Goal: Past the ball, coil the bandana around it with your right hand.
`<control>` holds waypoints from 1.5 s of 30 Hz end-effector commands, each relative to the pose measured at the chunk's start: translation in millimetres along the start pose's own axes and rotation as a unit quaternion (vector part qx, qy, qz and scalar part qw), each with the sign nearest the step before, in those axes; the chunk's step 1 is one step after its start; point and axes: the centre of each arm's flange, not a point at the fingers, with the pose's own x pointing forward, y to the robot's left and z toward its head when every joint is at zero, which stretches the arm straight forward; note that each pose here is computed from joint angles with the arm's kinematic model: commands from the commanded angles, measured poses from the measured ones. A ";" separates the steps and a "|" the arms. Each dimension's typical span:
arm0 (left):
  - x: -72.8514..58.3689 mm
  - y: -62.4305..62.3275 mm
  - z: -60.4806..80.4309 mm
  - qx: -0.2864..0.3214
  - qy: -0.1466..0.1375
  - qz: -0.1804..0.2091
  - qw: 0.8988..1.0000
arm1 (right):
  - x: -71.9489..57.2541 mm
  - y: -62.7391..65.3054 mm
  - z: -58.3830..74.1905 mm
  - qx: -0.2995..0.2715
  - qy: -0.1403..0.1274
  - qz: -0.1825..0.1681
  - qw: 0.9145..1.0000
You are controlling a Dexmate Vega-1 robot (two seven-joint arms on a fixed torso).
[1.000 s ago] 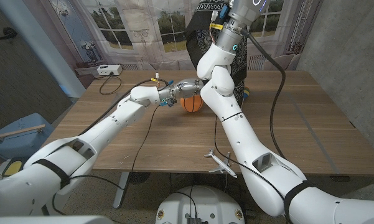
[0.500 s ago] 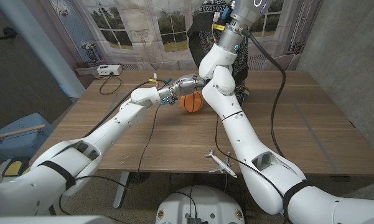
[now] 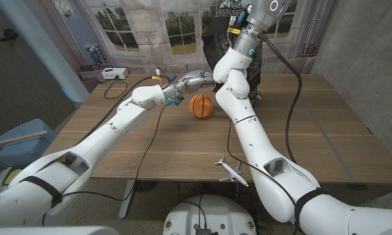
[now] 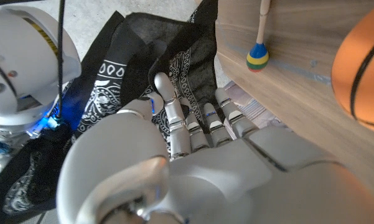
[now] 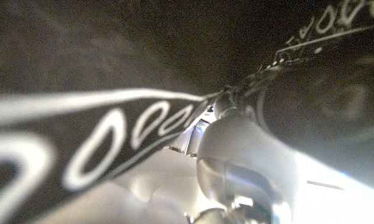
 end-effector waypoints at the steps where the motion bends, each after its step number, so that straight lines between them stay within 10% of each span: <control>1: -21.8 -7.5 49.5 0.117 0.007 0.107 0.987 | -6.2 7.2 -31.2 -0.025 0.022 0.013 0.999; 13: -50.4 -40.4 96.7 0.289 0.015 0.304 0.908 | -12.9 7.0 -70.4 -0.063 0.038 0.030 0.997; 25: -68.8 -61.6 124.5 0.334 -0.014 0.381 0.862 | -22.0 -8.6 -115.3 -0.093 0.033 0.088 0.991; 31: -76.5 -61.0 135.1 0.316 -0.042 0.384 0.866 | -22.4 -43.0 -133.8 -0.089 0.018 0.116 0.989; 40: -77.2 -65.6 151.4 0.251 -0.090 0.318 0.910 | -2.9 -122.1 -150.9 -0.079 0.029 0.136 0.987; 45: -77.4 -73.5 166.0 0.264 -0.096 0.309 0.909 | 3.2 -147.2 -157.2 -0.074 0.029 0.150 0.986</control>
